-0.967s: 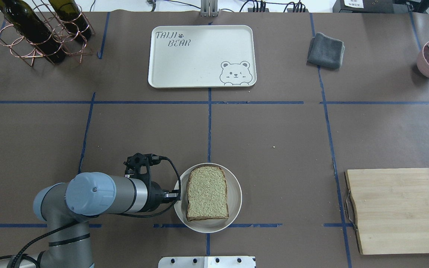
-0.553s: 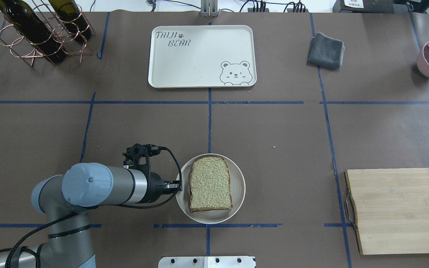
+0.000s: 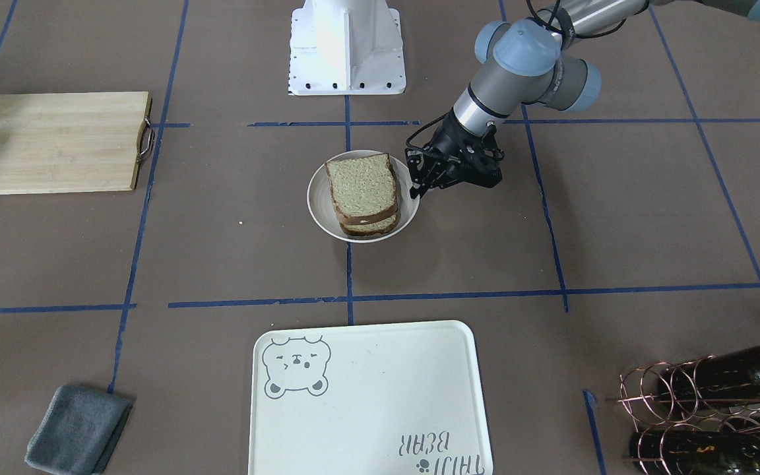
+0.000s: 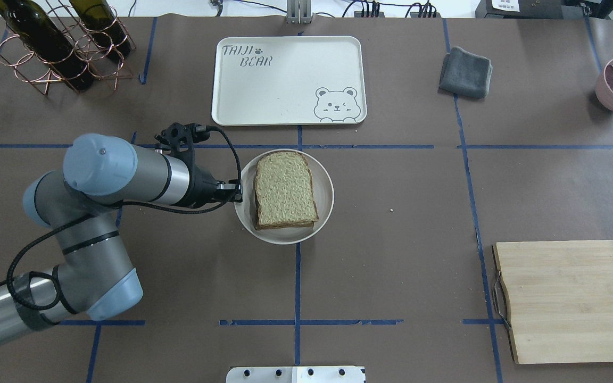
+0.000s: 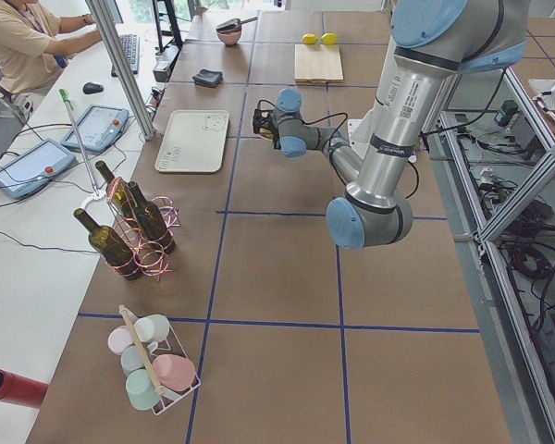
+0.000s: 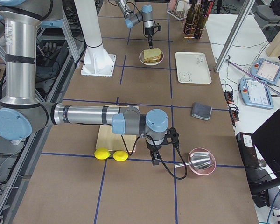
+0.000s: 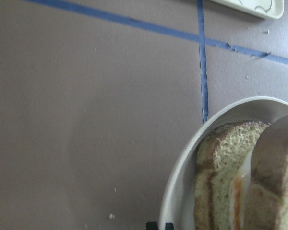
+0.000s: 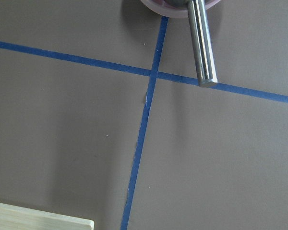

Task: Make sandwich and place on tray
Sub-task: 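Carry the sandwich plate with the left gripper onto the white tray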

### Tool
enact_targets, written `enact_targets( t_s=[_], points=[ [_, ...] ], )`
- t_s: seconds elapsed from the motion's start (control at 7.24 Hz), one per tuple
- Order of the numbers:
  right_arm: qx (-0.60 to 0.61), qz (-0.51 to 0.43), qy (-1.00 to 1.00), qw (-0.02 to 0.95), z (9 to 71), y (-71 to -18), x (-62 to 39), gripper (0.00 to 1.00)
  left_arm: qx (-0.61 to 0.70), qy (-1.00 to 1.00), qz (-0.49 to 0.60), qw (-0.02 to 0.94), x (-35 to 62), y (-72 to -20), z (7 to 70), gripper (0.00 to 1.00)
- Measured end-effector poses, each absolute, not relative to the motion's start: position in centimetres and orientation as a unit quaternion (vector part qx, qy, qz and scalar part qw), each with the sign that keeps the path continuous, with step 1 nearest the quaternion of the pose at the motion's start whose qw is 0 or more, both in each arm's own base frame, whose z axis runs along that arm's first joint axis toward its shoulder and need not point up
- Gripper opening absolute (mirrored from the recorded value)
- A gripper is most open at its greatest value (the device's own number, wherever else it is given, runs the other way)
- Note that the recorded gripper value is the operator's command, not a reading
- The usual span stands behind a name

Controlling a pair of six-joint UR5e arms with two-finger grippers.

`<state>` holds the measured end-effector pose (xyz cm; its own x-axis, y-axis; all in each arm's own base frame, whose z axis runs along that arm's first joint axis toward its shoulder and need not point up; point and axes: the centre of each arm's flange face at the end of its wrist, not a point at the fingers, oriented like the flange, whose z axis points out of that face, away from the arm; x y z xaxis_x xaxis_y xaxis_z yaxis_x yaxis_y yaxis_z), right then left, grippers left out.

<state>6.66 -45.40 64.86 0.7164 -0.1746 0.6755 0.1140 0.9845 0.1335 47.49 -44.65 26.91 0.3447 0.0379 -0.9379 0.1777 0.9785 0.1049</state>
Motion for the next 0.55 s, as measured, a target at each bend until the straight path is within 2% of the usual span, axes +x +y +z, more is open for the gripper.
enact_targets(
  t_s=[0.55],
  points=[
    [0.044,-0.078,-0.368,0.925,65.1,-45.1,6.7,1.00,0.107,0.534,-0.040,0.838,46.8,-61.7,25.5,0.00]
  ],
)
